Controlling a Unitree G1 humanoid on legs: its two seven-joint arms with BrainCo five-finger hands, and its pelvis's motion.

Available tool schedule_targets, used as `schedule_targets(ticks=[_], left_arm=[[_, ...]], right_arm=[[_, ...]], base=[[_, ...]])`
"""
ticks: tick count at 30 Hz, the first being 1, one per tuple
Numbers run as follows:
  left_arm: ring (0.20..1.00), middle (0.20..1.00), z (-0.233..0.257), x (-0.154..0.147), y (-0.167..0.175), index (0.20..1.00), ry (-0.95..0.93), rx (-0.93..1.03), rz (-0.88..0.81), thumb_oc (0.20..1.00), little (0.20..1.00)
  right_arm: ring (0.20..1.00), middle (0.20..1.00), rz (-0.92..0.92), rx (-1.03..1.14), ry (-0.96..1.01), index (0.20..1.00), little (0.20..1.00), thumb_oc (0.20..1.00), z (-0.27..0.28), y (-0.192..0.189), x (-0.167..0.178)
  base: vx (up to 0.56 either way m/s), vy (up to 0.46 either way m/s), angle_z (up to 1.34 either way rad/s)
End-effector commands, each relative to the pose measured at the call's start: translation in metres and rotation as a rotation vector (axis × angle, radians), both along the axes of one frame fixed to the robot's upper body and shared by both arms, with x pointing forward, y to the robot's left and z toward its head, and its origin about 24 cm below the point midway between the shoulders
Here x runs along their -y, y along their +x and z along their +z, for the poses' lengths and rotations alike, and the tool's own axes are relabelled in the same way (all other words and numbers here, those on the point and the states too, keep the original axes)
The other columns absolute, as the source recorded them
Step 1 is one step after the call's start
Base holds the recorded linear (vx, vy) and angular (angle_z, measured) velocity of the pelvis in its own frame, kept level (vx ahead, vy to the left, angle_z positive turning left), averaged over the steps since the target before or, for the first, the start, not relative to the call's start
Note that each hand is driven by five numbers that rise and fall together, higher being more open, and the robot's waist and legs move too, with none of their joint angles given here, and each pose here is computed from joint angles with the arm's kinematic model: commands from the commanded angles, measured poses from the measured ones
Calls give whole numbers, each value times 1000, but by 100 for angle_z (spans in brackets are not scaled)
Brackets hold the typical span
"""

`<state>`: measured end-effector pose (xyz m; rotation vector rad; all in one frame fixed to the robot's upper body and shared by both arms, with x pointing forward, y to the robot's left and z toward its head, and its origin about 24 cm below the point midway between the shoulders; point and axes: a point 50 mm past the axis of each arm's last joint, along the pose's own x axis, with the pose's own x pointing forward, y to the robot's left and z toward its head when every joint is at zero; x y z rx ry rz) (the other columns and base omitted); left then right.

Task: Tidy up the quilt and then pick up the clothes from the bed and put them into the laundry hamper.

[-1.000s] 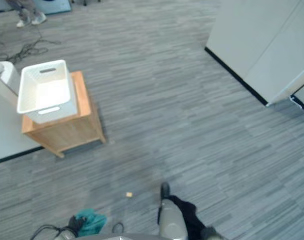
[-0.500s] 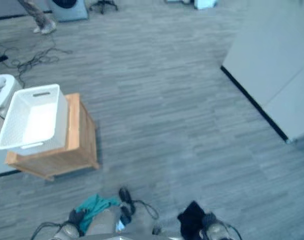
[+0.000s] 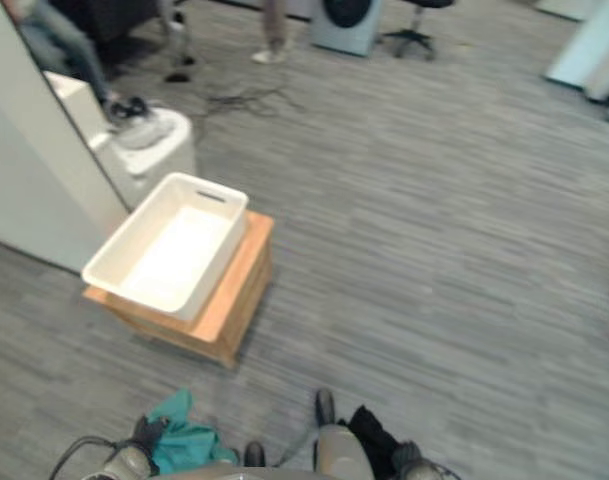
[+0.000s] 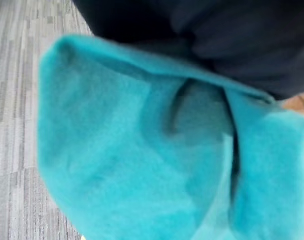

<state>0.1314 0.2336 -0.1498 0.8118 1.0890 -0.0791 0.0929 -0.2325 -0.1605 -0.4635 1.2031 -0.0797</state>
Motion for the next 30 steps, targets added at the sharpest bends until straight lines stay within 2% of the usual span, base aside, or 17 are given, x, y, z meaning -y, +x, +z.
schedule_targets(ticks=[1, 4, 8, 12, 15, 21, 22, 25, 30], left_arm=[[200, 200, 5, -12, 5, 200, 56, 28, -27, 200, 200], [200, 200, 0, -14, -12, 200, 41, -4, 40, 200, 200], [200, 200, -1, -11, -16, 200, 9, 29, 136, 200, 200], [200, 200, -8, -6, -34, 200, -12, -36, 131, 200, 200], [200, 200, -9, -8, -41, 200, -2, -79, 109, 200, 200], [200, 200, -5, -12, -26, 200, 19, -53, 59, 200, 200], [200, 200, -4, -6, -18, 200, 11, -34, 9, 200, 200], [200, 200, -1, -5, -8, 200, 21, -17, -46, 200, 200], [200, 200, -1, 0, -6, 200, 2, 4, -21, 200, 200]], right_arm=[[200, 200, -24, 29, -47, 200, 200, 200, 6, 10, 16], [200, 200, 16, 50, -72, 200, 200, 200, 11, 21, 23], [200, 200, 36, 109, -105, 200, 200, 200, 21, 41, 33], [200, 200, 7, 100, -121, 200, 200, 200, 22, 35, 42], [200, 200, 25, 95, -103, 200, 200, 200, 19, 32, 35], [200, 200, 53, 146, -48, 200, 200, 200, 18, 43, 12], [200, 200, 55, 144, -47, 200, 200, 200, 16, 40, 10], [200, 200, 61, 112, -67, 200, 200, 200, 15, 32, 16], [200, 200, 83, 70, -107, 200, 200, 200, 14, 28, 22]], base=[[630, -605, 143], [333, -465, 55], [268, -393, 64], [422, -19, 9], [249, 26, 73], [151, -32, 69], [169, -94, 94], [172, -114, 142], [58, -122, 61]])
